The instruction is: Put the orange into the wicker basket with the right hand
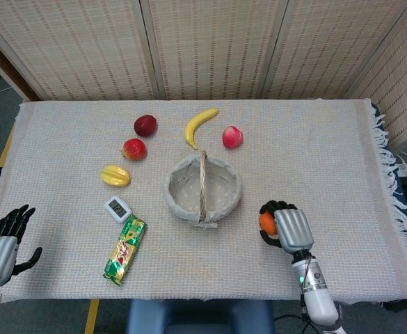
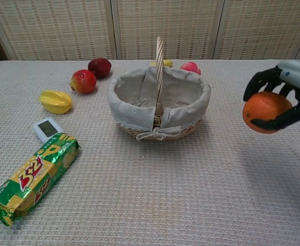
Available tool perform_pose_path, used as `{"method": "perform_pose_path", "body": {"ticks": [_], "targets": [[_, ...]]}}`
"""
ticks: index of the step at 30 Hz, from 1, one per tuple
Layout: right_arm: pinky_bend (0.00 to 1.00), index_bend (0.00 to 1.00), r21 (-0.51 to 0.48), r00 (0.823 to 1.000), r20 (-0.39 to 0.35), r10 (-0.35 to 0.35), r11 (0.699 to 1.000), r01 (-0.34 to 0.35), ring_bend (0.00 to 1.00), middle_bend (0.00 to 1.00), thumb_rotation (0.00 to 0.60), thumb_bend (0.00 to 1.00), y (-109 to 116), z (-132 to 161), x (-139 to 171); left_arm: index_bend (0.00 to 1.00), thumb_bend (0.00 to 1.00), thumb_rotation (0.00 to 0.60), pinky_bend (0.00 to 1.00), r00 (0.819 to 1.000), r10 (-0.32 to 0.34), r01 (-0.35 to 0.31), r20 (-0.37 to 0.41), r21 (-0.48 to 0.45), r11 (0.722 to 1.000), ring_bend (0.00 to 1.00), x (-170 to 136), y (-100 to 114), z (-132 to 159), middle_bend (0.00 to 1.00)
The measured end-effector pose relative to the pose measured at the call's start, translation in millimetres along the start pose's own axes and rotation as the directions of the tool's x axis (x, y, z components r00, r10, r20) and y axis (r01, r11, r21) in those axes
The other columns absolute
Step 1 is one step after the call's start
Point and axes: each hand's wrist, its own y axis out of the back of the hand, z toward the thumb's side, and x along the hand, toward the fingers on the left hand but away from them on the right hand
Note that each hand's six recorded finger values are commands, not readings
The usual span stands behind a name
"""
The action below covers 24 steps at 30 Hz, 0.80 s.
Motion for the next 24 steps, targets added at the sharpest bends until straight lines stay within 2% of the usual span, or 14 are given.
{"method": "perform_pose_path", "body": {"ticks": [5, 8, 13, 20, 22, 24], "targets": [[0.78, 0.74, -0.035, 0.993, -0.022, -0.120, 0.992, 0.119, 0.57, 0.53, 0.600, 0.45, 41.1, 21.1, -26.7, 0.00, 0.33, 0.600, 0.11, 1.000, 0.000, 0.000, 0.000, -0.002, 1.000, 0.00, 0.0, -0.1, 0.3, 0.00], [0.77, 0.74, -0.038, 0.988, -0.032, -0.151, 0.988, 0.149, 0.56, 0.53, 0.600, 0.45, 49.8, 36.8, -42.1, 0.00, 0.33, 0.600, 0.11, 1.000, -0.002, 0.002, 0.000, -0.004, 1.000, 0.00, 0.1, -0.3, 0.3, 0.00], [0.76, 0.72, -0.032, 0.986, -0.049, -0.157, 0.987, 0.156, 0.56, 0.53, 0.600, 0.45, 40.4, 62.3, -63.1, 0.00, 0.33, 0.600, 0.11, 1.000, -0.005, 0.005, 0.001, -0.009, 1.000, 0.00, -0.2, -0.6, 0.5, 0.00], [0.75, 0.68, -0.038, 0.986, -0.059, -0.157, 0.987, 0.155, 0.54, 0.53, 0.600, 0.45, 11.2, 98.3, -85.6, 0.00, 0.33, 0.600, 0.11, 1.000, -0.002, 0.002, 0.000, -0.016, 1.000, 0.00, 0.1, 0.0, -0.1, 0.00], [0.72, 0.62, -0.030, 0.985, -0.059, -0.162, 0.987, 0.160, 0.52, 0.53, 0.600, 0.45, 3.3, 104.5, -89.2, 0.00, 0.33, 0.600, 0.11, 1.000, -0.002, 0.002, -0.001, -0.019, 1.000, 0.00, 0.0, 0.0, -0.4, 0.00], [0.61, 0.43, -0.024, 0.985, -0.063, -0.159, 0.987, 0.158, 0.41, 0.47, 0.600, 0.40, -7.7, 112.4, -91.2, 0.00, 0.33, 0.600, 0.11, 1.000, -0.003, 0.003, -0.002, -0.025, 1.000, 0.00, -0.1, 0.2, -1.1, 0.00]]}}
